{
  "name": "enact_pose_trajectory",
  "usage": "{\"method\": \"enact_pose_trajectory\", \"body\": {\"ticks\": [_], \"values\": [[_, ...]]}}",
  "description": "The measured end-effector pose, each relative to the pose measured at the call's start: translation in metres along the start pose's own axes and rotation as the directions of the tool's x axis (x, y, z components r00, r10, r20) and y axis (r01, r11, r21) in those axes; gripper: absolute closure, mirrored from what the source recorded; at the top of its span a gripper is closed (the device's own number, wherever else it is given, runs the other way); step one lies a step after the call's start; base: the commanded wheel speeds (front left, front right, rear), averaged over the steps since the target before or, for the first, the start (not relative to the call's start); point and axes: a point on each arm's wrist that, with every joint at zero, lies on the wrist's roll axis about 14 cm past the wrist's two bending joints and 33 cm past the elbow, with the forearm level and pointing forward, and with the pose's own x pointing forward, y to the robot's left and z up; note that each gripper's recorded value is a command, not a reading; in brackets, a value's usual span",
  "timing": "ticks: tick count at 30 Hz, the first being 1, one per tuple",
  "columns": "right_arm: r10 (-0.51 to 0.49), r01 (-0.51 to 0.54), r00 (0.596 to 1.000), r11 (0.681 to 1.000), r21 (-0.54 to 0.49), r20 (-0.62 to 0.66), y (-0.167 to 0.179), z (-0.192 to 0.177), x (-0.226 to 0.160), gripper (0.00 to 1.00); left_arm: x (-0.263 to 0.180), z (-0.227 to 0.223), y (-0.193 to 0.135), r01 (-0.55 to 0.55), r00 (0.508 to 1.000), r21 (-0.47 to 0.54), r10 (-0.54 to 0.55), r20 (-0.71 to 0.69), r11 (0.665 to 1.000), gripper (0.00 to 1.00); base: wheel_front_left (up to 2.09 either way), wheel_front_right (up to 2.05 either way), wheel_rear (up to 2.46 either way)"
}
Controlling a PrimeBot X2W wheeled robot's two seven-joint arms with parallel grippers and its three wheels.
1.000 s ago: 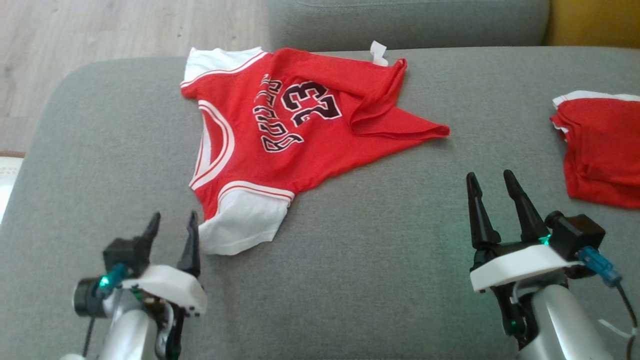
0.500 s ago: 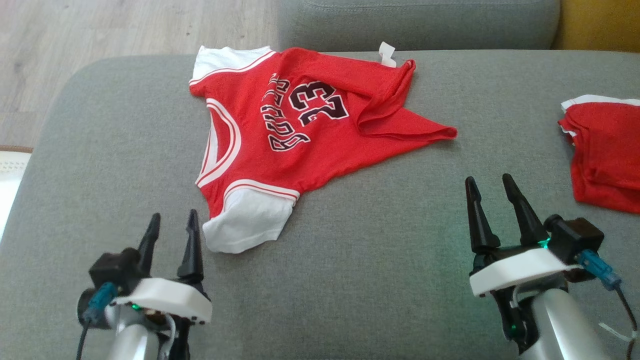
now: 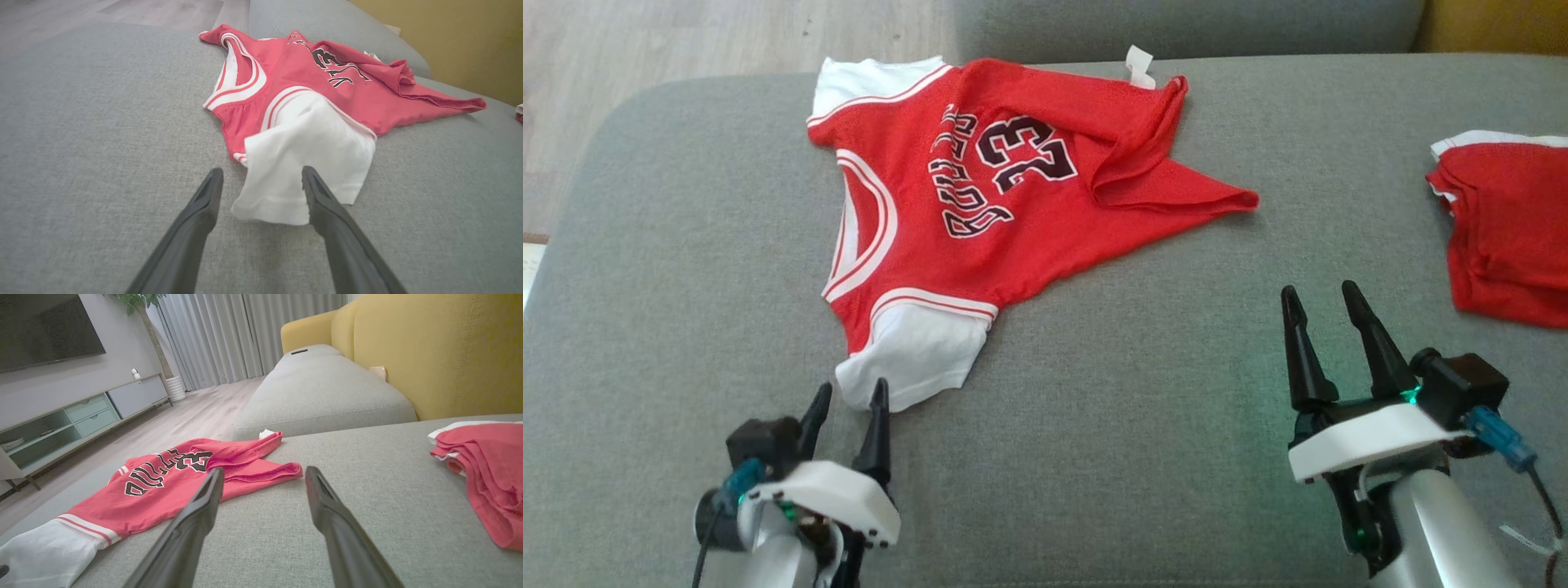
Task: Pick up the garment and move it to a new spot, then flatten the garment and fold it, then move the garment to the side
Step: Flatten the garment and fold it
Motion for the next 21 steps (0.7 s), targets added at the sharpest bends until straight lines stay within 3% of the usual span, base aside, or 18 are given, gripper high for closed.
{"method": "enact_pose_trajectory", "body": {"ticks": [12, 13, 15, 21], "values": [[-0.034, 0.034, 0.999, 0.999, 0.004, -0.019, -0.012, -0.007, -0.004, 0.0, 0.019, -0.009, -0.002, 0.005, 0.999, 0.014, -0.004, -0.048, 1.0, 0.0, 0.0, 0.0, 0.0], [-0.036, 0.036, 0.999, 0.999, 0.004, -0.019, -0.012, -0.007, -0.004, 0.0, 0.02, -0.009, -0.003, 0.011, 0.999, 0.014, -0.01, -0.049, 1.0, 0.06, 0.0, 0.0, 0.0], [-0.039, 0.039, 0.999, 0.999, 0.003, -0.019, -0.013, -0.007, -0.004, 0.0, 0.023, -0.006, -0.008, 0.033, 0.999, 0.011, -0.032, -0.044, 0.999, 1.0, 0.0, 0.0, 0.0], [-0.039, 0.039, 0.999, 0.999, 0.003, -0.018, -0.013, -0.007, -0.004, 0.0, 0.028, 0.019, -0.016, 0.06, 0.998, -0.042, -0.059, 0.038, 0.997, 1.0, 0.0, 0.0, 0.0]]}}
